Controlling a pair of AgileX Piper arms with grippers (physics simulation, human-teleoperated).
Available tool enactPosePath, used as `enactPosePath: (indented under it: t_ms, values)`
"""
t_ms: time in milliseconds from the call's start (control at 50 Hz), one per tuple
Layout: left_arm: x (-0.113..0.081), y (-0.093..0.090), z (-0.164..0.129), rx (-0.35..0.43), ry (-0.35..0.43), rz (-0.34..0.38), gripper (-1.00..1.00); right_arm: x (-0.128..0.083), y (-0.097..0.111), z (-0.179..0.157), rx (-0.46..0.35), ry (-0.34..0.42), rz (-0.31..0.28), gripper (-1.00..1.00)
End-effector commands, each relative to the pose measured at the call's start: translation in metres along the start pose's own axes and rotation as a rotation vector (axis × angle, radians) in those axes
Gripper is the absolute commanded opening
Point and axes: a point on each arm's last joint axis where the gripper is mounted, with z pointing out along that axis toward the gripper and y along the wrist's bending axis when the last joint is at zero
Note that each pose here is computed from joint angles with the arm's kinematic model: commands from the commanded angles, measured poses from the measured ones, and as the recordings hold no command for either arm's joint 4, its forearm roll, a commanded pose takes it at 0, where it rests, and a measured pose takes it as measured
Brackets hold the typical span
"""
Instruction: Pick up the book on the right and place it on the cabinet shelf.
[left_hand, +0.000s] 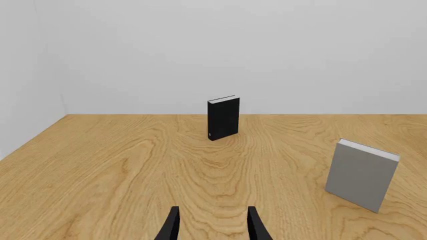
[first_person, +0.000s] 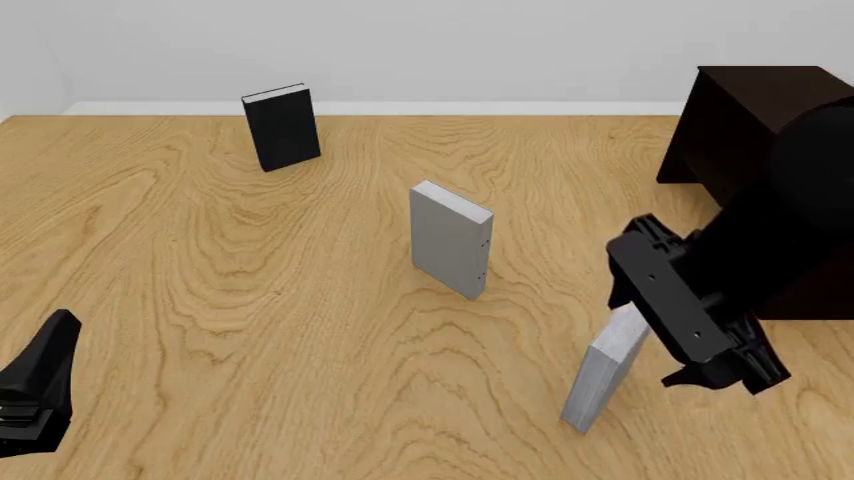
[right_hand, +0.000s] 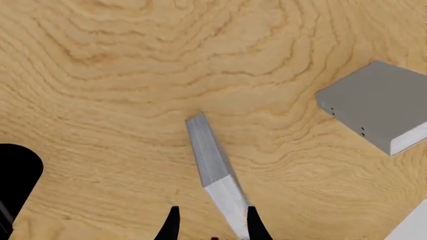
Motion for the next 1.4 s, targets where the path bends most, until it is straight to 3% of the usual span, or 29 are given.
enactPosePath:
  t_ms: [20,900,920,1180,1400]
  values:
    - [0.0,0.0,0.0,0.0,0.0,0.0,1.0,0.006,-0.009,0.009,0.011,0.006,0.01,1.0]
    - [0.0,0.0,0.0,0.0,0.0,0.0,1.0,-0.022,-0.015,0.044,-0.046,-0.015,0.01,1.0]
    - [0.0,0.0,0.0,0.0,0.0,0.0,1.0,-0.02,-0.016,0.043,-0.032,-0.015,0.005,-1.0]
    - [0.0,0.0,0.0,0.0,0.0,0.0,1.0,-0.023,-0.012,0.031,-0.047,-0.016,0.022,-1.0]
    - [0.0,0.0,0.0,0.0,0.0,0.0,1.0,-0.002,-0.006,0.007,-0.015,-0.001,0.034,-1.0]
